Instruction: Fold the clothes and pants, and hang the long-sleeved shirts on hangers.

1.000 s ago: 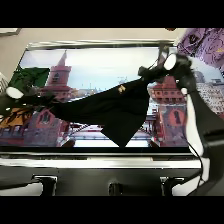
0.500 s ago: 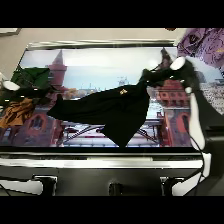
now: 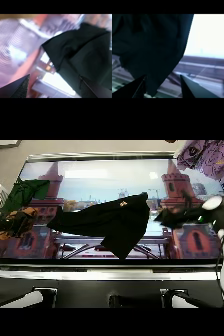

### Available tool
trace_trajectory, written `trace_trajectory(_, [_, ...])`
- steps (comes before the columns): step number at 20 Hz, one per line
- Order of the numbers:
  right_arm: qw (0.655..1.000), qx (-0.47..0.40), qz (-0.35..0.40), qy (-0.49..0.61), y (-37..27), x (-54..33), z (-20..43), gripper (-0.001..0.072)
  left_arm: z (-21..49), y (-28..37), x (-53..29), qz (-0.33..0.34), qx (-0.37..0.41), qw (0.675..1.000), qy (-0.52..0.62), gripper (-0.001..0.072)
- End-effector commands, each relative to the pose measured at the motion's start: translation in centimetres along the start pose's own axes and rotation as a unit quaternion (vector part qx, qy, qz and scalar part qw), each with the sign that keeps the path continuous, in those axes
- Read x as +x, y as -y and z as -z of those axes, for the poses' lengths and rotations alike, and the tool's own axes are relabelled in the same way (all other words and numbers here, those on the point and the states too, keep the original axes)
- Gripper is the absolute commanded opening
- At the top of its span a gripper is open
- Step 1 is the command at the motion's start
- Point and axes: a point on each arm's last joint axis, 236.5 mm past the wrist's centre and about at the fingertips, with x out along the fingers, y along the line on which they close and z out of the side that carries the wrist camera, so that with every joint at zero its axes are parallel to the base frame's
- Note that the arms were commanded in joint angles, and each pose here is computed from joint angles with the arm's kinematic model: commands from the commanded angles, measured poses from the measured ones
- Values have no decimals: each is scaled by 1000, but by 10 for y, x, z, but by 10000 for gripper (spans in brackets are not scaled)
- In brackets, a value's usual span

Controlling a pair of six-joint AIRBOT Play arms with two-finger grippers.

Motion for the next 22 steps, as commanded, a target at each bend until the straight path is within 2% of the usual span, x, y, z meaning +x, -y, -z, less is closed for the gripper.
trace_trajectory(1, [997, 66, -48, 13, 12, 54, 49, 488, 16, -16, 3, -5, -16, 1000, -15, 667])
trace_trajectory(7, [996, 73, -32, 39, 24, 107, 48, 488, 15, -16, 3, -5, -17, 1000, -12, 667])
trace_trajectory(13, [992, 91, -36, 78, 30, 118, 28, 459, 18, -19, 10, -4, -24, 999, -25, 670])
trace_trajectory(15, [992, 93, -37, 80, 29, 118, 27, 340, 20, -19, 22, 11, -16, 999, -39, 671])
trace_trajectory(16, [992, 93, -39, 76, 28, 118, 29, 235, 19, -16, 30, 26, -20, 998, -44, 671])
trace_trajectory(17, [993, 89, -43, 71, 26, 118, 31, 99, 17, -13, 38, 42, -24, 998, -46, 671])
trace_trajectory(18, [993, 87, -47, 65, 23, 118, 33, 30, 14, -9, 46, 60, -29, 997, -45, 671])
trace_trajectory(22, [993, 81, -67, 59, 10, 113, 30, 29, 21, -3, 79, 92, -36, 993, -70, 669])
